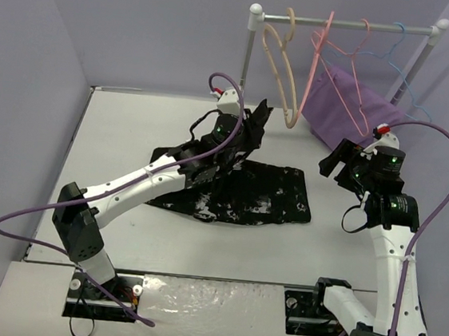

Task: Place the trousers on the hanger
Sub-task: Fold the trousers at the center of the board.

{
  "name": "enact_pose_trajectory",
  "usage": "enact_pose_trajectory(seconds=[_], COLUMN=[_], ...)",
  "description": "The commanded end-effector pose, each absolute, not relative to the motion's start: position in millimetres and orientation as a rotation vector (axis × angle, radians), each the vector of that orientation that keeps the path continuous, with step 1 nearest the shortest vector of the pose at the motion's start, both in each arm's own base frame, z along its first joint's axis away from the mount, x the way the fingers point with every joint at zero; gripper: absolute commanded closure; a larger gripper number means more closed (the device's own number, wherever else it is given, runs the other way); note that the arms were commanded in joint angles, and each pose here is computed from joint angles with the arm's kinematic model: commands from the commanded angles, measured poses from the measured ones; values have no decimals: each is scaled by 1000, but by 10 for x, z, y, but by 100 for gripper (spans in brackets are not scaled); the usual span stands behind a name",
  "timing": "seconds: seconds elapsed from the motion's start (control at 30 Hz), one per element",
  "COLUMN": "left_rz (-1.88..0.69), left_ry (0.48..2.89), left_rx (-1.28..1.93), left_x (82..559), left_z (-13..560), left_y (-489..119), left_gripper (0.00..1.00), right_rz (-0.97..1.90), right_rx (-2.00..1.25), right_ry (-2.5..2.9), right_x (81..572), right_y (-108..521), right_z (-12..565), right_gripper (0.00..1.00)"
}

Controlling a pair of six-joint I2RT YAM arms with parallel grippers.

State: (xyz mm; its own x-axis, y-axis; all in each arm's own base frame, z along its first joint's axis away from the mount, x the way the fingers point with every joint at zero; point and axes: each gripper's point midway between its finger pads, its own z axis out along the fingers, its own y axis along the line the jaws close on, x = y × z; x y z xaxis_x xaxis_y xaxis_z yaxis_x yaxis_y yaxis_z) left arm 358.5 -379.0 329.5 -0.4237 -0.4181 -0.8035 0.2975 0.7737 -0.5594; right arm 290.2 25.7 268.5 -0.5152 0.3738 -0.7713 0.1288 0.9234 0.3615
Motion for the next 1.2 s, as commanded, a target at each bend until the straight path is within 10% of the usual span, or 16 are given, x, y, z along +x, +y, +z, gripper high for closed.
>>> enact_pose_trajectory(seconds=[0.0,0.57,1.0,1.17], left_rz=[-945,-1027,-873,-832], left_ry=[1689,1693,1868,1950], left_rx=[-73,34,158,219], left_x=[3436,3341,3361,3265], left_z=[3910,3852,2685,2289], left_y=[-4046,-4757,-5179,-5198], left_gripper=[100,100,99,63], right_rz=[304,249,240,209], right_rx=[345,344,356,377], right_ry=[2047,2041,2042,2055], right_x=[2947,2909,2862,2852], right_y=[240,180,171,121], right_z=[2878,2921,2917,2861], right_gripper=[20,20,19,19])
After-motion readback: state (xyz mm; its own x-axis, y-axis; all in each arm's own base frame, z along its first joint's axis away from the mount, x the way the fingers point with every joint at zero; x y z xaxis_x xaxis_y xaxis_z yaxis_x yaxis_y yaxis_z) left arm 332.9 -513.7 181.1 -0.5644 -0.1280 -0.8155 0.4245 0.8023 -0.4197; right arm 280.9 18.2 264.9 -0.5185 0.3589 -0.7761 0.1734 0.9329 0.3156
